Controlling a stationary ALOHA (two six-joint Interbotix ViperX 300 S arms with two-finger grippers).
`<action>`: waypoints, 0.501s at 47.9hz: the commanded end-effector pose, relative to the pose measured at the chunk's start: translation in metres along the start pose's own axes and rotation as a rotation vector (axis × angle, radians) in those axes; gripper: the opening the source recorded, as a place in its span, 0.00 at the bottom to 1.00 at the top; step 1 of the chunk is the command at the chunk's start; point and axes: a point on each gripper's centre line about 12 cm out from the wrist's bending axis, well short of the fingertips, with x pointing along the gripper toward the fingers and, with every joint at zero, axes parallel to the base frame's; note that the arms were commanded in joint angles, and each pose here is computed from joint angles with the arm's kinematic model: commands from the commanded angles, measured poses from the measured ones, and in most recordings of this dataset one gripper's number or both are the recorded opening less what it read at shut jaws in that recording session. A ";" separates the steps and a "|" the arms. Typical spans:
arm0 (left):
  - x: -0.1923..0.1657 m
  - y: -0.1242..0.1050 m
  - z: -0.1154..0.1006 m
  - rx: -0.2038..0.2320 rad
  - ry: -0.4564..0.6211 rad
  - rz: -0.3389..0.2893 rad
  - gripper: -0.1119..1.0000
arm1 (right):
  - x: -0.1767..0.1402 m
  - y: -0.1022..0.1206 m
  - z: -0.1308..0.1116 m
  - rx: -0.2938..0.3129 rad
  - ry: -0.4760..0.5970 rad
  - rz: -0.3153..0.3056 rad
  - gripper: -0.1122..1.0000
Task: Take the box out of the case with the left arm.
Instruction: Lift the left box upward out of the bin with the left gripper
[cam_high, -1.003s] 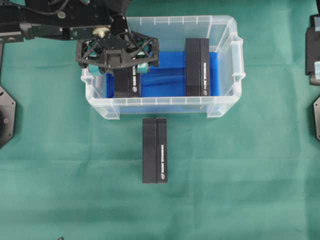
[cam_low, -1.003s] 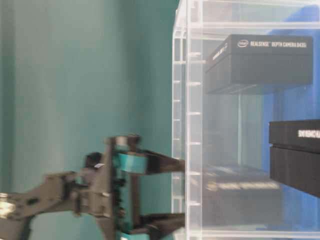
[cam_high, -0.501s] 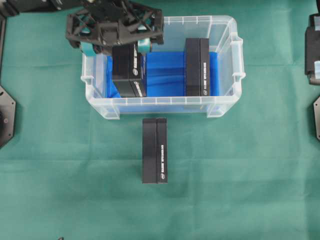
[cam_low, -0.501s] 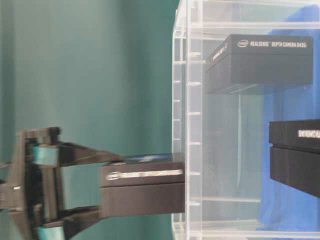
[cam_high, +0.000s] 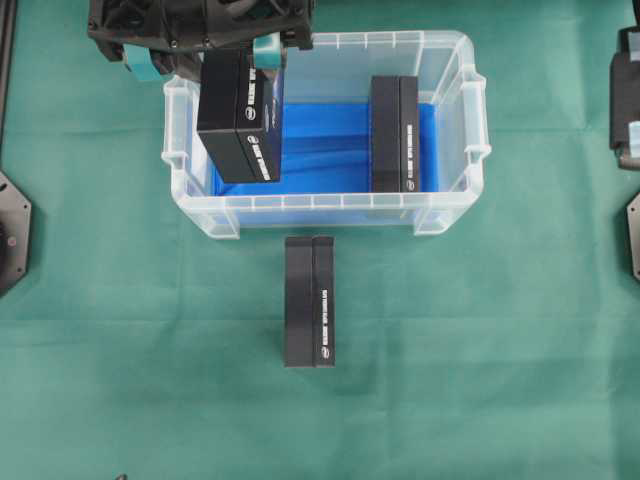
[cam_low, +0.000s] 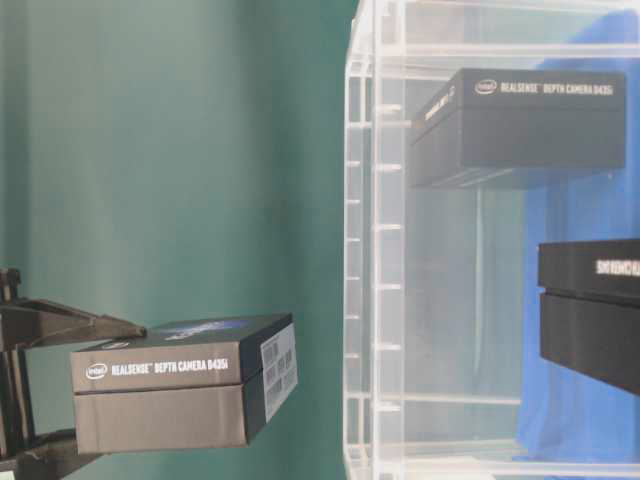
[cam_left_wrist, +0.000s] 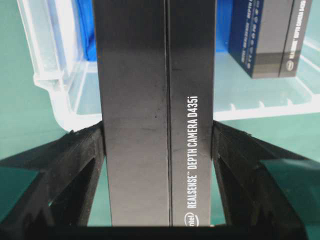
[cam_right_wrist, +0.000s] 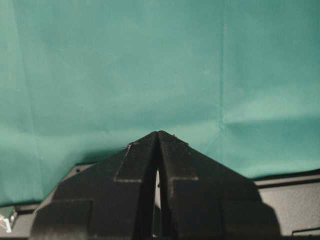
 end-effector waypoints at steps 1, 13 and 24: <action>-0.022 0.003 0.001 -0.003 -0.016 -0.054 0.65 | -0.003 -0.001 0.002 0.004 -0.015 -0.001 0.11; -0.021 0.004 0.001 -0.003 -0.017 -0.051 0.65 | -0.003 -0.001 0.002 0.004 -0.016 -0.003 0.11; -0.021 0.004 0.001 -0.003 -0.019 -0.051 0.65 | -0.003 -0.001 0.002 0.004 -0.016 -0.007 0.11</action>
